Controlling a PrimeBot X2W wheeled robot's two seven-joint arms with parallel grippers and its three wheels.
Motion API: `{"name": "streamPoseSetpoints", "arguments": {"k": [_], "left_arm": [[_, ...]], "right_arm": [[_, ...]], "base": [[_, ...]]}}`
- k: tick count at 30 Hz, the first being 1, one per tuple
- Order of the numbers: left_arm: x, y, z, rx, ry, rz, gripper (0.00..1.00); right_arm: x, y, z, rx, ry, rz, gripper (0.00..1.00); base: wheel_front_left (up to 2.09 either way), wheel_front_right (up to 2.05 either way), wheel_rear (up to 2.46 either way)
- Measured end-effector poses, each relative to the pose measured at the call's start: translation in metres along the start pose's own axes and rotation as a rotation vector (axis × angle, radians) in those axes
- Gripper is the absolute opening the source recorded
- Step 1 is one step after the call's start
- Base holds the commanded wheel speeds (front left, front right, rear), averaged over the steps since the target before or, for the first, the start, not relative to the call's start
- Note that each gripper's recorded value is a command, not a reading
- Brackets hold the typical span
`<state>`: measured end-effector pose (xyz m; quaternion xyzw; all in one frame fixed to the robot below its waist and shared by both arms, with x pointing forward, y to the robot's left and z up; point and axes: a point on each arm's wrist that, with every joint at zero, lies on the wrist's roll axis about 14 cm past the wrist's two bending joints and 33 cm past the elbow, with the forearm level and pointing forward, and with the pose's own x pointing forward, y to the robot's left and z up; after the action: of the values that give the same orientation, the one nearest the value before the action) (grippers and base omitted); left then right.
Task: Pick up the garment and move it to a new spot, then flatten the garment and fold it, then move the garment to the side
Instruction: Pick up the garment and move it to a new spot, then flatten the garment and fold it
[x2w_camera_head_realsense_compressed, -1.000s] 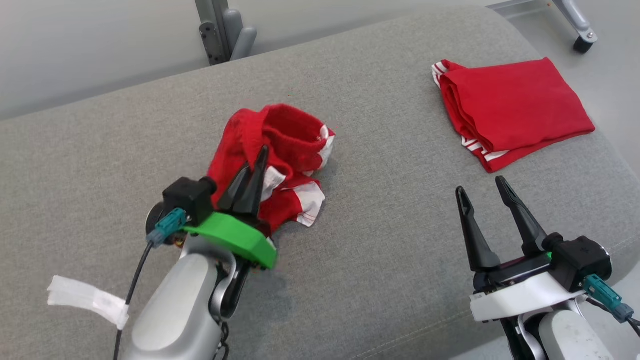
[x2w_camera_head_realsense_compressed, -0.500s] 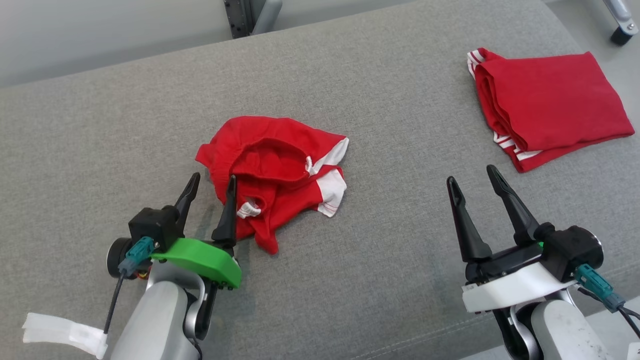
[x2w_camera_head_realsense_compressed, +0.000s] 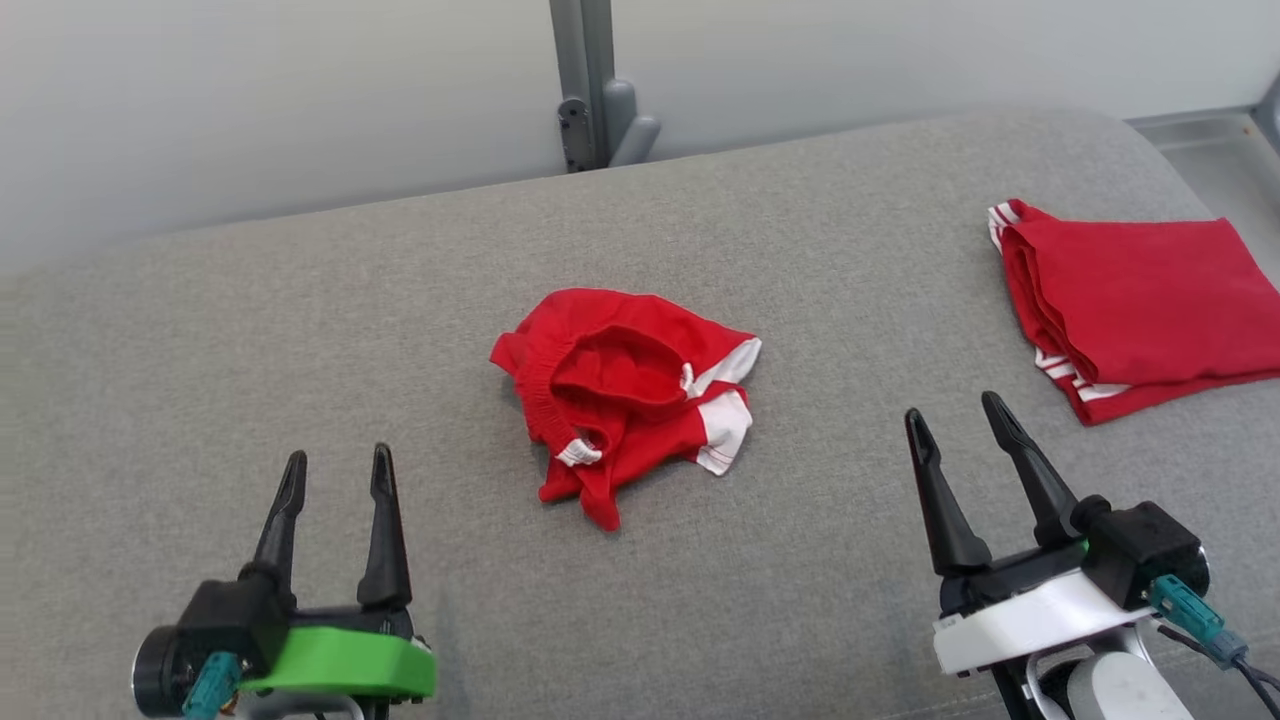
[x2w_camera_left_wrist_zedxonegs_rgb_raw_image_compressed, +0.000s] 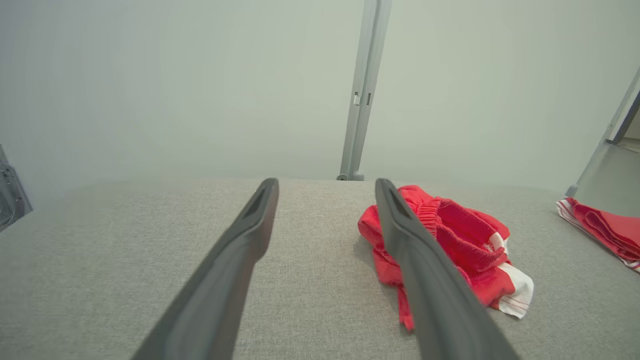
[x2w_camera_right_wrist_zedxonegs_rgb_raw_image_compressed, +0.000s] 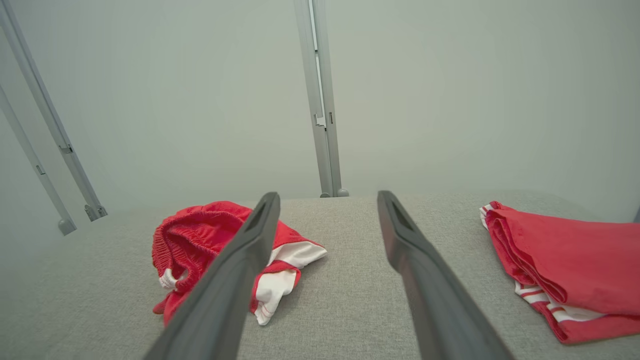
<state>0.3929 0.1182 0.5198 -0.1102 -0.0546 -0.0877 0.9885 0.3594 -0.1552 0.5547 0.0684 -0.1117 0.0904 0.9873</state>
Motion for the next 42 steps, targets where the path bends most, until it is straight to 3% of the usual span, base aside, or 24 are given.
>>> {"name": "streamPoseSetpoints", "arguments": {"k": [5, 16, 42], "left_arm": [[-0.032, 0.001, 0.016, 0.068, -0.040, 0.020, 1.00], [-0.084, 0.012, 0.014, 0.101, -0.024, 0.124, 1.00], [-0.093, 0.008, 0.016, 0.133, -0.032, 0.120, 1.00]], "right_arm": [[-0.006, 0.007, 0.000, 0.014, -0.002, 0.007, 1.00], [-0.022, 0.035, 0.002, 0.037, -0.005, 0.062, 1.00], [-0.029, 0.041, -0.005, 0.043, 0.018, 0.076, 1.00]], "base": [[0.00, 0.00, 0.00], [0.00, 0.00, 0.00], [0.00, 0.00, 0.00]]}}
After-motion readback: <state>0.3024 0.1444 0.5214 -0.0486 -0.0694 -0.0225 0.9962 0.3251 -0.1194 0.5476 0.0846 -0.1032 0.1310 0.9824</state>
